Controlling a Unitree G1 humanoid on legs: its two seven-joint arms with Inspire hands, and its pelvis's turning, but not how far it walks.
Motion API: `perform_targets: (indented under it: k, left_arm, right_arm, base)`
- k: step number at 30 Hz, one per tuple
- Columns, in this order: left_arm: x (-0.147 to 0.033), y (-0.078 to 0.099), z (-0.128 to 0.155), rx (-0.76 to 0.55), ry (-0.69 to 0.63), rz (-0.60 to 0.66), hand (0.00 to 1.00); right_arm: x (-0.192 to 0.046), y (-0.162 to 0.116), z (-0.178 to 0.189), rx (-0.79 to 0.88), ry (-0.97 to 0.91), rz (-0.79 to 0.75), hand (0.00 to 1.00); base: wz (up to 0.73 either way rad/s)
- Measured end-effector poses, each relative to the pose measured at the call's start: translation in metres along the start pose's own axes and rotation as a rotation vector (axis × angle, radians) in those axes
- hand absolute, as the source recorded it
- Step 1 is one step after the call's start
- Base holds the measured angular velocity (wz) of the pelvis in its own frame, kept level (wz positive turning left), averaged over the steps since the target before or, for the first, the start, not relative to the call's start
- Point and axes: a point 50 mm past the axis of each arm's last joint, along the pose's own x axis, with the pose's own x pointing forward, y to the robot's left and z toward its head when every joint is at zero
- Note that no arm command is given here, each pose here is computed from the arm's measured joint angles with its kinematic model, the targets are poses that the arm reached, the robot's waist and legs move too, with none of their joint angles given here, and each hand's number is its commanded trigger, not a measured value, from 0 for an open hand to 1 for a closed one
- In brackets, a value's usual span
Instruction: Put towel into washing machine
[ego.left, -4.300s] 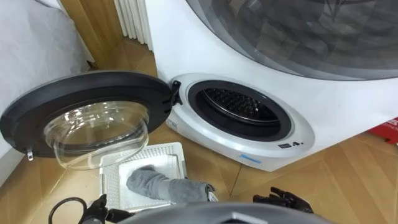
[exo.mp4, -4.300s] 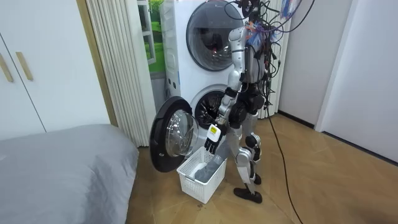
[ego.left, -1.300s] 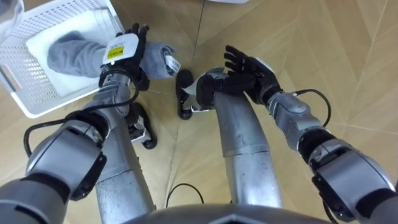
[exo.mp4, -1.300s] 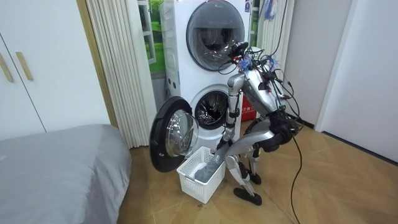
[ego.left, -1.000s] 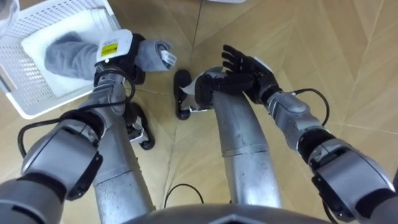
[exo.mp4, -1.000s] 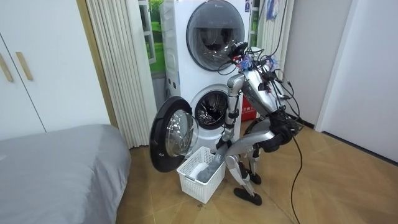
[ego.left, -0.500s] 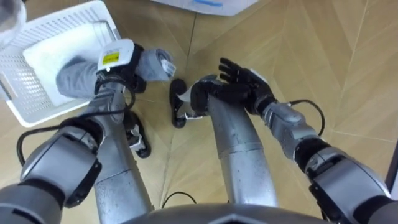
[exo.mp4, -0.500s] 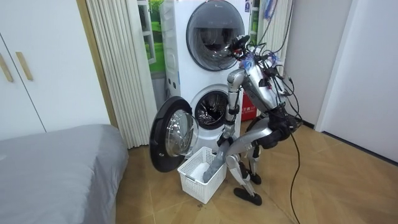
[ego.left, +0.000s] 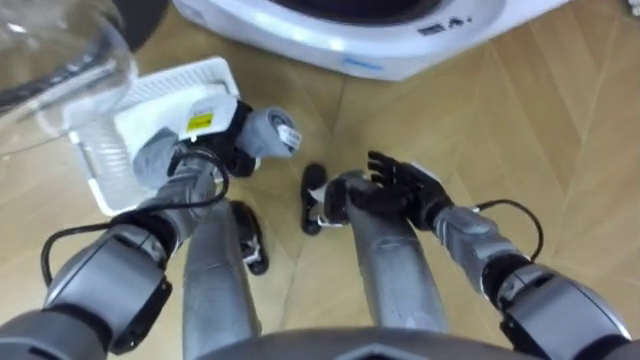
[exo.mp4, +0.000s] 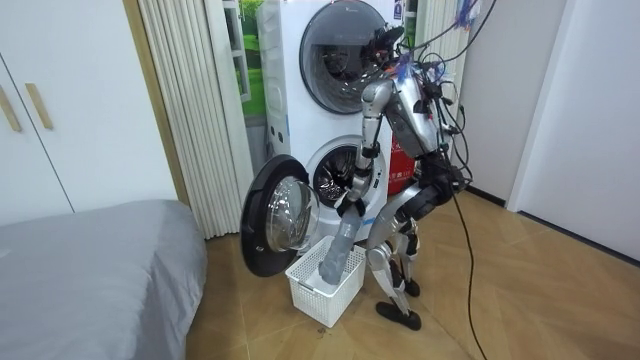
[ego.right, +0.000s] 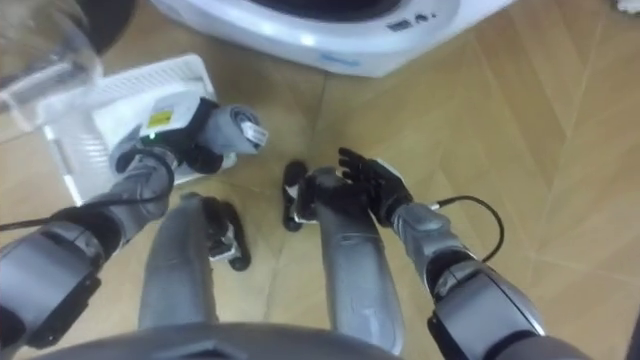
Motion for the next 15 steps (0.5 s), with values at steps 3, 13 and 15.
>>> perform_targets:
  k: [3,13,15]
  left_arm:
    - [0.002,0.004,0.004,-0.089,0.017,0.040,1.00]
    - [0.004,0.004,0.040,-0.542,-0.021,0.082,1.00]
    - [0.002,-0.001,0.049,-0.614,-0.047,0.027,1.00]
  right_arm:
    - [-0.001,-0.003,-0.003,-0.017,0.024,-0.007,0.00]
    - [-0.001,-0.008,-0.001,-0.084,0.048,-0.012,0.00]
    - [-0.002,-0.010,-0.001,-0.084,0.054,-0.015,0.00]
  base:
    - [0.13]
    - [0.01]
    - [0.00]
